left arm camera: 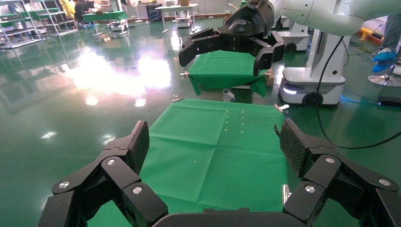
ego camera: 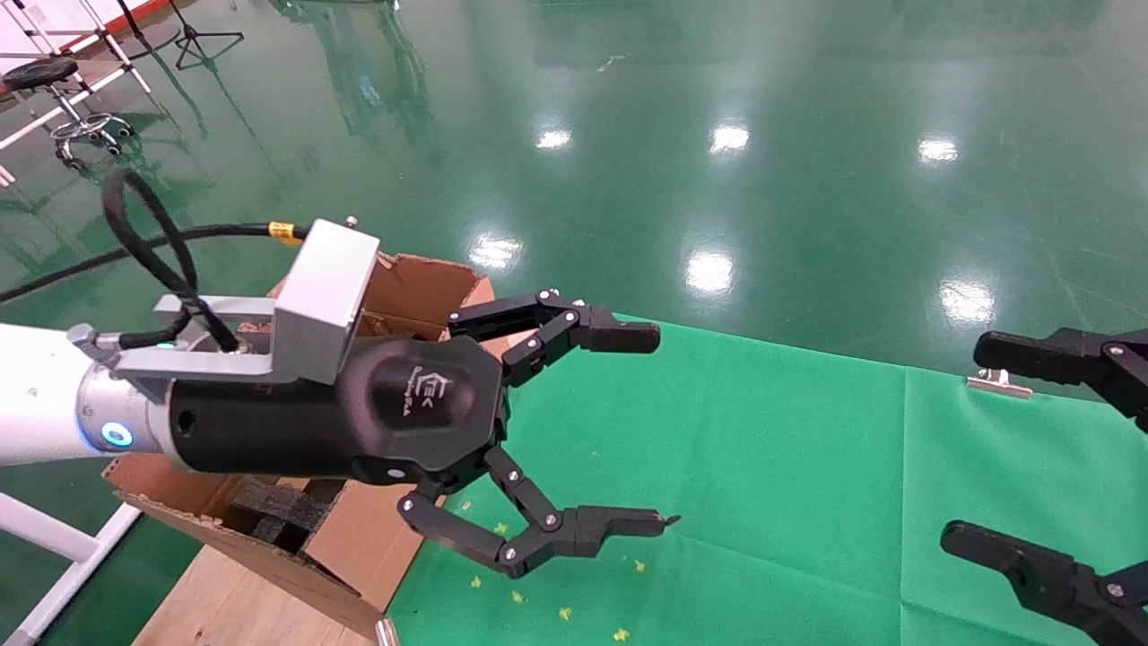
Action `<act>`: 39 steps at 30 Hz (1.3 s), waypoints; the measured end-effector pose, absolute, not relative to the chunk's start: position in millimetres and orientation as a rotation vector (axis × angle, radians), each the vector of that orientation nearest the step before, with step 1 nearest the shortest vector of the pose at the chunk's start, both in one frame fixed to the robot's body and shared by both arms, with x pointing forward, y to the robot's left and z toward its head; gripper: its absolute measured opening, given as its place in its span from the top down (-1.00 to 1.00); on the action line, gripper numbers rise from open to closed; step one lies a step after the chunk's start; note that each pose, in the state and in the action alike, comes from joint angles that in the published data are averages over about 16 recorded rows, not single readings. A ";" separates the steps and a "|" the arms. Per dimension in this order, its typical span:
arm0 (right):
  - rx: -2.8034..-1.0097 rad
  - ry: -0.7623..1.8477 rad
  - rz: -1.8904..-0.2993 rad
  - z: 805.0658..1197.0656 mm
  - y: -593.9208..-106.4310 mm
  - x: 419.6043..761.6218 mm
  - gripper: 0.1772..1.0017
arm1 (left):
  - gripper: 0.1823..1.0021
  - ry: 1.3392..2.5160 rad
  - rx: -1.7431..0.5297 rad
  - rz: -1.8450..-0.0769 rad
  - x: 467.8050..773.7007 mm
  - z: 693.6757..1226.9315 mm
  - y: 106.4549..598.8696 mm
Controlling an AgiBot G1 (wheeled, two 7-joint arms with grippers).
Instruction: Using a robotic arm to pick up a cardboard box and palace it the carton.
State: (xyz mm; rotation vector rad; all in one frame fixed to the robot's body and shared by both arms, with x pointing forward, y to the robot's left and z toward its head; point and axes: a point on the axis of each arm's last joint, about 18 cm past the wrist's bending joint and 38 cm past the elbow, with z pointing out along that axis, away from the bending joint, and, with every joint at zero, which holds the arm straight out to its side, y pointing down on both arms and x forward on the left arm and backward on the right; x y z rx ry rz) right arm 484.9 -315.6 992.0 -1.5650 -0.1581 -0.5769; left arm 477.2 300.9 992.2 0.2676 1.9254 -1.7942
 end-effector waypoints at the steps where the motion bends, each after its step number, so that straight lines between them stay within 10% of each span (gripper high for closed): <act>1: -1.565 -0.158 -0.577 992.0 -315.6 484.9 -1.00 | -1.00 1.925 0.268 -1.794 477.2 992.2 300.9; 39: -1.565 -0.158 -0.577 992.0 -315.6 484.9 -1.00 | -1.00 1.925 0.268 -1.794 477.2 992.3 300.9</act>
